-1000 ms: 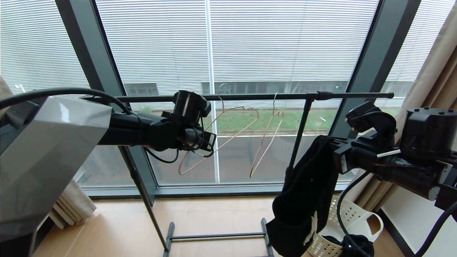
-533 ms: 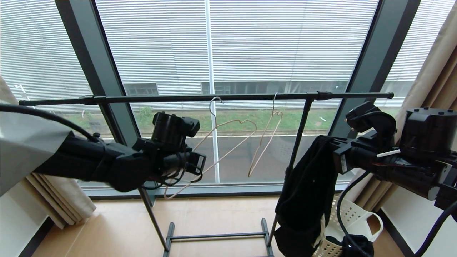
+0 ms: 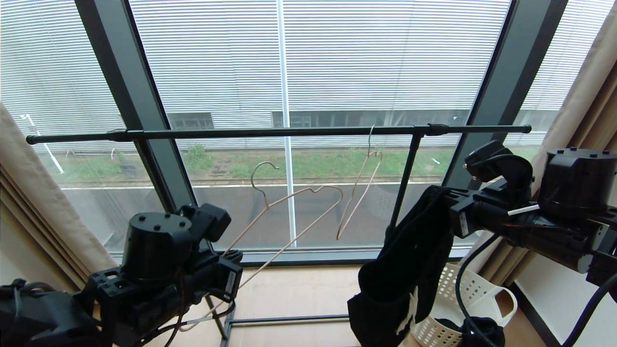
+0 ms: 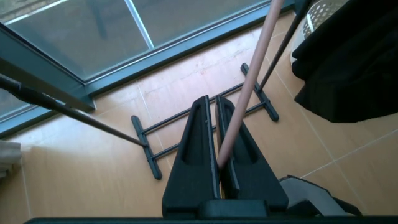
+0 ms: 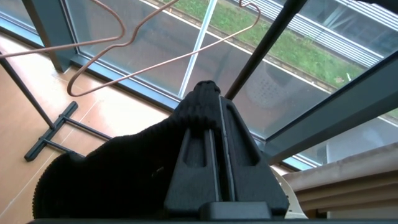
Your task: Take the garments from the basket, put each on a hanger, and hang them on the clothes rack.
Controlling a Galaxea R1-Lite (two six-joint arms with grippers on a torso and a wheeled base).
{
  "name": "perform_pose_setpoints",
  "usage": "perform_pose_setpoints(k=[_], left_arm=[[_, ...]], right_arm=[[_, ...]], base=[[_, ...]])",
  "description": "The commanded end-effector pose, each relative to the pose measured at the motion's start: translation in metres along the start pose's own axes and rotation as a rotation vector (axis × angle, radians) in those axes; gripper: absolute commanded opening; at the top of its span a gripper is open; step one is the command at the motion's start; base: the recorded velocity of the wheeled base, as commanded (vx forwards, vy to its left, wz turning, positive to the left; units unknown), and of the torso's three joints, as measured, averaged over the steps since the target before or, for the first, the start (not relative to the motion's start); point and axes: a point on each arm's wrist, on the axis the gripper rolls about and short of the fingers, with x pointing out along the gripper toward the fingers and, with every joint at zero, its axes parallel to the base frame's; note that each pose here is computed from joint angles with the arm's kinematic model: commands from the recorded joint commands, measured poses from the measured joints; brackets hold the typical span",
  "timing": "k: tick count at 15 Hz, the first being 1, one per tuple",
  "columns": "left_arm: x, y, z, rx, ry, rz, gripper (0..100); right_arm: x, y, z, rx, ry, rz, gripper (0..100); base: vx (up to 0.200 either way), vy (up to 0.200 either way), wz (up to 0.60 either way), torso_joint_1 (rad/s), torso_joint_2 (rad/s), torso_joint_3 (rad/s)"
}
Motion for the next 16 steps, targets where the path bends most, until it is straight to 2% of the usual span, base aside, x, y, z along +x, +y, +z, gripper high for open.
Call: perform_pose_setpoints(k=[1, 3, 5, 8, 13, 16], left_arm=[[-0.022, 0.000, -0.008, -0.001, -0.039, -0.011, 0], [-0.026, 0.001, -0.012, -0.002, -0.058, -0.010, 0], [-0.034, 0.000, -0.013, -0.007, -0.118, -0.024, 0], [-0.038, -0.008, -0.012, 0.022, -0.137, -0.057, 0], [-0.043, -0.015, -0.010, 0.028, -0.167, -0.090, 0], [-0.045, -0.025, -0.017, 0.060, -0.143, -0.194, 0]], right_arm=[[0.001, 0.000, -0.001, -0.001, 0.004, 0.000, 0], [0.001, 0.001, -0.003, -0.003, 0.011, 0.003, 0], [0.004, 0.009, -0.003, -0.027, 0.025, -0.016, 0], [0.005, 0.015, 0.001, -0.036, 0.027, -0.070, 0], [0.007, 0.016, 0.004, -0.064, 0.044, -0.164, 0], [0.021, 0.027, 0.007, -0.077, 0.072, -0.257, 0]], base=[[0.000, 0.000, 0.00, 0.000, 0.00, 0.000], [0.000, 0.000, 0.00, 0.000, 0.00, 0.000], [0.000, 0.000, 0.00, 0.000, 0.00, 0.000], [0.000, 0.000, 0.00, 0.000, 0.00, 0.000], [0.000, 0.000, 0.00, 0.000, 0.00, 0.000], [0.000, 0.000, 0.00, 0.000, 0.00, 0.000]])
